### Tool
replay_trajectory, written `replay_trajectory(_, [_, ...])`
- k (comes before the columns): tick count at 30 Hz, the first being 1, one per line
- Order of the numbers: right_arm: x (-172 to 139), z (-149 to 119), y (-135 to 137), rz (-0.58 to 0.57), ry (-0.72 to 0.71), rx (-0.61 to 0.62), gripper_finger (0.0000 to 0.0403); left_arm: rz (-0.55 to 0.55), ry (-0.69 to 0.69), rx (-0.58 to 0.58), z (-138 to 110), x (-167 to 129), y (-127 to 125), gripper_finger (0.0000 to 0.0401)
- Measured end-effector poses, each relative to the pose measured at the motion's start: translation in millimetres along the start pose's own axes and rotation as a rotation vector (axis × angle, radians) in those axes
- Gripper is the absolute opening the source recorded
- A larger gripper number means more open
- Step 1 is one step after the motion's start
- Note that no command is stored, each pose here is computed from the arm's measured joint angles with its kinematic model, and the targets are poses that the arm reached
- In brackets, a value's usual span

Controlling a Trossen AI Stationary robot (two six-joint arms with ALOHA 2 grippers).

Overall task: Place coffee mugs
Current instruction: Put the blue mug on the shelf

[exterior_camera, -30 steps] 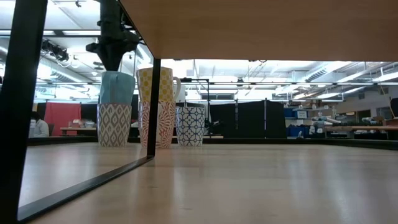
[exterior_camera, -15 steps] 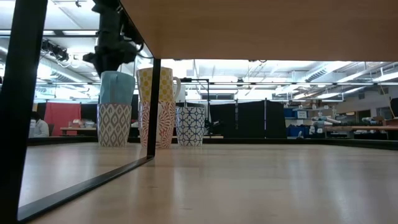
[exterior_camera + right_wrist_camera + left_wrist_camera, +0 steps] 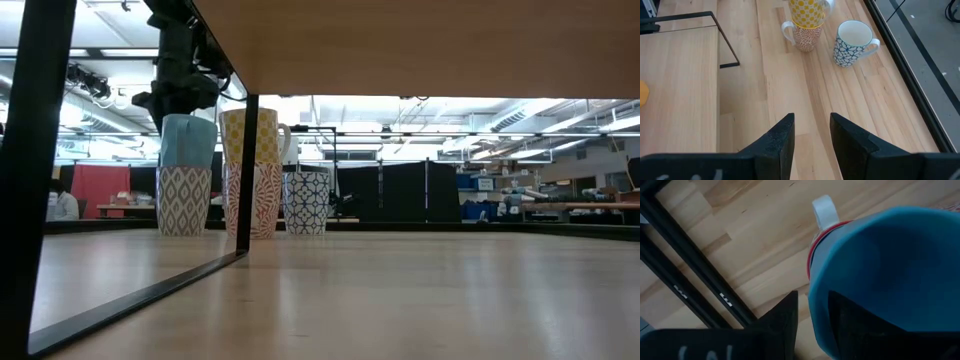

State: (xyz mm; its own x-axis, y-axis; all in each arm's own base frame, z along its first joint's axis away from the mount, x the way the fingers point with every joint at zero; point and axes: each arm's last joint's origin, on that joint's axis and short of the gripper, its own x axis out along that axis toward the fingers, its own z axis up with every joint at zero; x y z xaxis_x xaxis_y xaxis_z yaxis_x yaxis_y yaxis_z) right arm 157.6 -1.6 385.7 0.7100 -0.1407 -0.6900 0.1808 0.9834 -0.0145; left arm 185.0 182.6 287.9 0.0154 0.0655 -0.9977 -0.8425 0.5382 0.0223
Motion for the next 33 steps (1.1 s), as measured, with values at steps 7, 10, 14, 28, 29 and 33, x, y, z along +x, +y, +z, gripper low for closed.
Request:
replay_trajectory(7, [0,0,0,0.0,0.0,0.0,0.013,-0.002,-0.001,-0.029,0,0,0,0.0082])
replay_trajectory(10, [0,0,0,0.0,0.0,0.0,0.013,-0.001,-0.005,-0.033,1,0,0,0.0055])
replay_trajectory(14, [0,0,0,0.0,0.0,-0.001,0.013,-0.008,-0.001,-0.034,0,0,0,0.0031])
replay_trajectory(28, [0,0,0,0.0,0.0,0.0,0.013,-0.044,-0.005,-0.059,1,-8,-1,0.0029])
replay_trajectory(29, [0,0,0,0.0,0.0,0.0,0.013,-0.049,-0.013,-0.059,2,-11,-1,0.0029])
replay_trajectory(33, [0,0,0,0.0,0.0,0.0,0.013,-0.069,-0.058,-0.06,5,-28,-2,0.0032])
